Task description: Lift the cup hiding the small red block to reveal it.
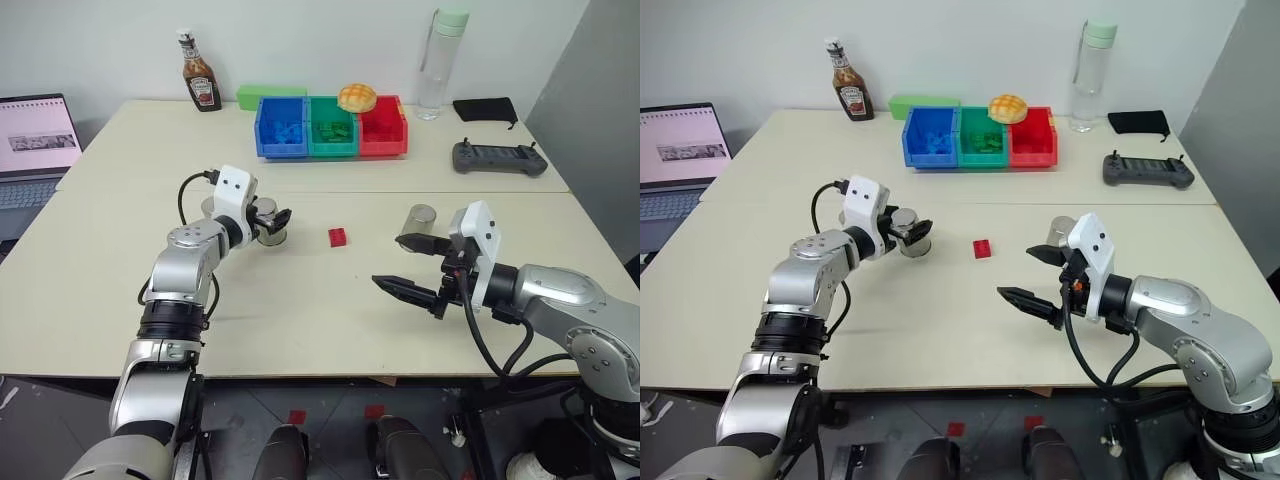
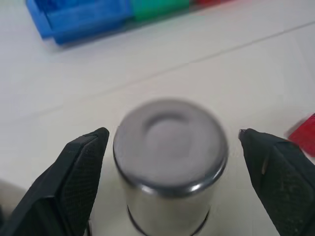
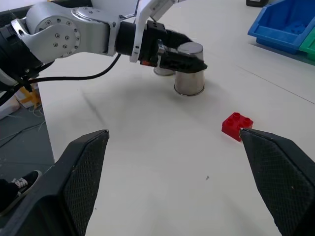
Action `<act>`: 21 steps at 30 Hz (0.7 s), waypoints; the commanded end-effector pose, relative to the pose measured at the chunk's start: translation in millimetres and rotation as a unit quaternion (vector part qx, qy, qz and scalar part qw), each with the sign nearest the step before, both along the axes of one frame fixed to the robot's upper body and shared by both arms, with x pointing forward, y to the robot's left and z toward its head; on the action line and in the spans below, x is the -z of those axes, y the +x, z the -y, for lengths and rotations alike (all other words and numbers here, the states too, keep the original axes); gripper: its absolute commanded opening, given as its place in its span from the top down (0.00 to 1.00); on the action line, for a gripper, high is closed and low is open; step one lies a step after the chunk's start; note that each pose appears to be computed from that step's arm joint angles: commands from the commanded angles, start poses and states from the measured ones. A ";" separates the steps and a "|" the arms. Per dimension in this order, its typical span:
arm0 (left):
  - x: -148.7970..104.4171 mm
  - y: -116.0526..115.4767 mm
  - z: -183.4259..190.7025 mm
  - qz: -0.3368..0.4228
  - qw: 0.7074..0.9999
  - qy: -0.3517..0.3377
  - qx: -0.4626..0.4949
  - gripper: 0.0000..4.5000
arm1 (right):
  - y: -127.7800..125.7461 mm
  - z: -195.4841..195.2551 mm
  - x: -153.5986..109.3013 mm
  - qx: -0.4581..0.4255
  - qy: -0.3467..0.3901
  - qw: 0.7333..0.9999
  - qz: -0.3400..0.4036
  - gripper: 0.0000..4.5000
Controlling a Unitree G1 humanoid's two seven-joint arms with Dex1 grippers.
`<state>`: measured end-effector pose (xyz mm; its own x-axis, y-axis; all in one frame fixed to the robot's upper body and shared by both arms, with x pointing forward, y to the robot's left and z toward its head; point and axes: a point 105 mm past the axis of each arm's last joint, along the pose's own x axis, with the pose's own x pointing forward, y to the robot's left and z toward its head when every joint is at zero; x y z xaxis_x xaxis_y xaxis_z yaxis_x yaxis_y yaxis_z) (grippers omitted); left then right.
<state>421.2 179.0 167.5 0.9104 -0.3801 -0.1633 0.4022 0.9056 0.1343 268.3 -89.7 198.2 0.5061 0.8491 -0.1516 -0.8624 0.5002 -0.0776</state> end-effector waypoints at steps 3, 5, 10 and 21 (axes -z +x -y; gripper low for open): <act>-67.6 -6.2 2.0 0.125 0.992 -0.008 0.016 0.00 | 1.4 -1.3 -14.2 0.005 0.009 0.999 0.043 0.00; -85.5 -17.2 4.7 0.144 0.988 -0.005 0.049 0.00 | 4.5 0.5 -17.9 0.018 0.009 0.998 0.062 0.00; -78.2 -58.0 0.5 0.083 0.985 0.049 0.141 0.00 | 7.1 6.9 -20.7 0.033 0.003 0.995 0.098 0.00; -41.0 -127.4 -41.8 -0.047 0.977 0.108 0.178 0.00 | 3.0 48.3 -4.4 0.020 -0.022 0.999 0.039 0.00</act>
<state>300.1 224.8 196.7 0.7070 -0.5999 -0.3745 0.6952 0.6866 0.2126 274.8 -134.6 192.4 0.5666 0.8055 -0.1735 -0.8239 0.5500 -0.1368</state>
